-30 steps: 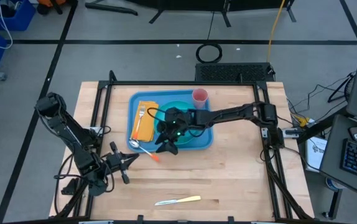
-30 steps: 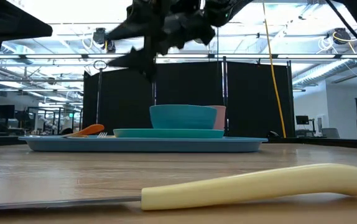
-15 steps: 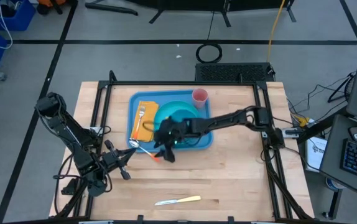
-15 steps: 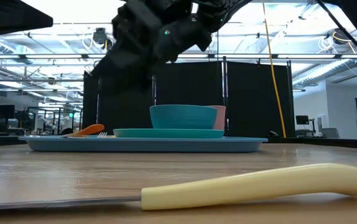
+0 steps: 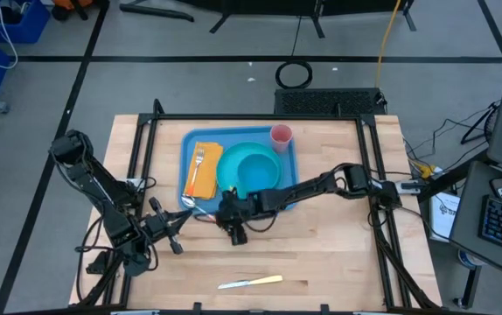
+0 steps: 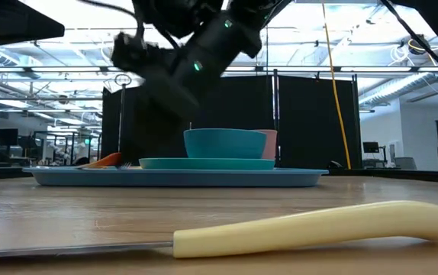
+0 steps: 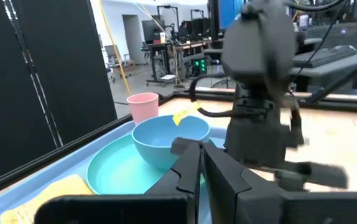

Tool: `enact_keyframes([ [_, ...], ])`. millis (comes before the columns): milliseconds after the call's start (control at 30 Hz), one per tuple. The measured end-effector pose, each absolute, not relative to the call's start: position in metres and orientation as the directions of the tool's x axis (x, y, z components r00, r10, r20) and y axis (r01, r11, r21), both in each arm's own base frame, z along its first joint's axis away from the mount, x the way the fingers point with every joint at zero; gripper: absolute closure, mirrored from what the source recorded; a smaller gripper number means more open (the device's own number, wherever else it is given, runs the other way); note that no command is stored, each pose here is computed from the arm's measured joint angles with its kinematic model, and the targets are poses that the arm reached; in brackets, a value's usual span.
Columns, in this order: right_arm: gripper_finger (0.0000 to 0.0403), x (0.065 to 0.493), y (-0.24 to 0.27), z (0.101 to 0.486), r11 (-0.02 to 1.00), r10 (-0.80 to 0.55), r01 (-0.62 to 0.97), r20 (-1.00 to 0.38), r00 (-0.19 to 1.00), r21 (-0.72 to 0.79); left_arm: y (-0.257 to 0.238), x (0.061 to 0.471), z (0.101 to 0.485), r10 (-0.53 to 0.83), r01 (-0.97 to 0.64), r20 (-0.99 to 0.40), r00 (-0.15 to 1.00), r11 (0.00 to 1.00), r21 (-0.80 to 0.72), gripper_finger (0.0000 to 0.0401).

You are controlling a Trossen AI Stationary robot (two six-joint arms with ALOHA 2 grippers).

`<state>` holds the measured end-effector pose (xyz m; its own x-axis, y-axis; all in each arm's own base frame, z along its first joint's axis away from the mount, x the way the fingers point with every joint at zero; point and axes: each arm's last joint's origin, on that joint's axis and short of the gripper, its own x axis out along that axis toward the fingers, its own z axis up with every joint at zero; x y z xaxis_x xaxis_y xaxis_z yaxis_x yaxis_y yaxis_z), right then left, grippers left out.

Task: Set up tray
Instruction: Put the orange spoon on the yellow napkin to the right of the orange fork on the blue serving tray

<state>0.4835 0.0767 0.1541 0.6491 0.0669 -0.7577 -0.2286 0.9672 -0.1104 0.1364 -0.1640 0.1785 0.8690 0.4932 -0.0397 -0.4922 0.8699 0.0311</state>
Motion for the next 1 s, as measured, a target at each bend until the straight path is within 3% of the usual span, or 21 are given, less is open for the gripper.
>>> enact_keyframes([
  [200, 0.0177, 0.477, 0.101, 0.153, 0.878, -0.09, -0.305, -0.754, 0.651, -0.368, -0.164, 0.136, 0.178, 0.486, -0.485, -0.048, 0.873, 0.874, 0.029, 0.0375],
  [500, 0.0181, 0.479, 0.1, 0.154, 0.853, -0.116, -0.306, -0.725, 0.679, -0.422, -0.164, 0.137, 0.178, 0.477, -0.477, -0.057, 0.877, 0.879, 0.017, 0.0375],
  [1000, 0.0269, 0.477, 0.105, 0.149, 0.82, -0.103, -0.339, -0.701, 0.705, -0.461, -0.165, 0.137, 0.178, 0.468, -0.468, -0.067, 0.881, 0.884, 0.012, 0.0375],
])
